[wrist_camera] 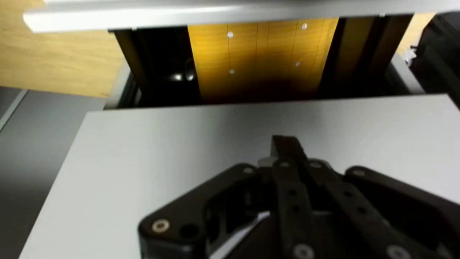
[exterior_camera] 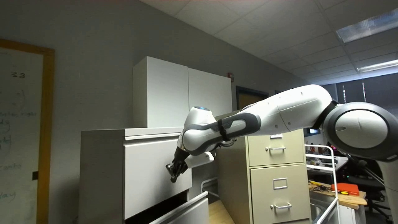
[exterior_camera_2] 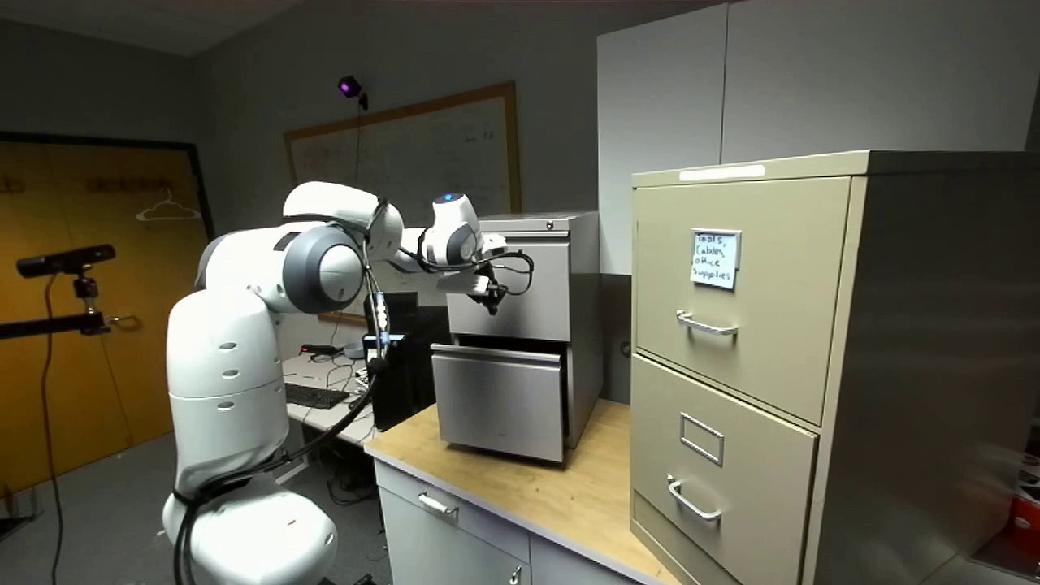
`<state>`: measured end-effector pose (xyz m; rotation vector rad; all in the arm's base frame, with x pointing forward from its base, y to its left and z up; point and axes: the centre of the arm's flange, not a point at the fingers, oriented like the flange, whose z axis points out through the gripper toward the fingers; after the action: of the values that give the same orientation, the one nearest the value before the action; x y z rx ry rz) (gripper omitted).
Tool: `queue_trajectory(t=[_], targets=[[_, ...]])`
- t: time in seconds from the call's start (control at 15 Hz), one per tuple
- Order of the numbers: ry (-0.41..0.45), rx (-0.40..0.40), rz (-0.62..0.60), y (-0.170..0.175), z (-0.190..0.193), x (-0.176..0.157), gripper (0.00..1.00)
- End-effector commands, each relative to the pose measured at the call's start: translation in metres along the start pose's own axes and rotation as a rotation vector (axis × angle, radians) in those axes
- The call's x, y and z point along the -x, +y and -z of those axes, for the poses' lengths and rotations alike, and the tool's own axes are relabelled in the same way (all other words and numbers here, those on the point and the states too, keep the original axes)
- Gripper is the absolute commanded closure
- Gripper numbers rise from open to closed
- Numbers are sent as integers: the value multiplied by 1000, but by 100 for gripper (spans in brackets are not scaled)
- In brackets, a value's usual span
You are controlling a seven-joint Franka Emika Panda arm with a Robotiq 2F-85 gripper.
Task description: Close the bottom drawer
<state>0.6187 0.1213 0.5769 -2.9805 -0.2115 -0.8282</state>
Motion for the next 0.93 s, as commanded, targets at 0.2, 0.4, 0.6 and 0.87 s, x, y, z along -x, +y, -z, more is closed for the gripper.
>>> queue_trajectory(t=[0.2, 0.4, 0.6, 0.87], targets=[[41, 40, -72, 33, -19, -18, 100], [-86, 67, -117, 48, -25, 10, 100], [-178, 78, -163, 54, -16, 39, 100], [-252, 96, -191, 55, -8, 75, 100]])
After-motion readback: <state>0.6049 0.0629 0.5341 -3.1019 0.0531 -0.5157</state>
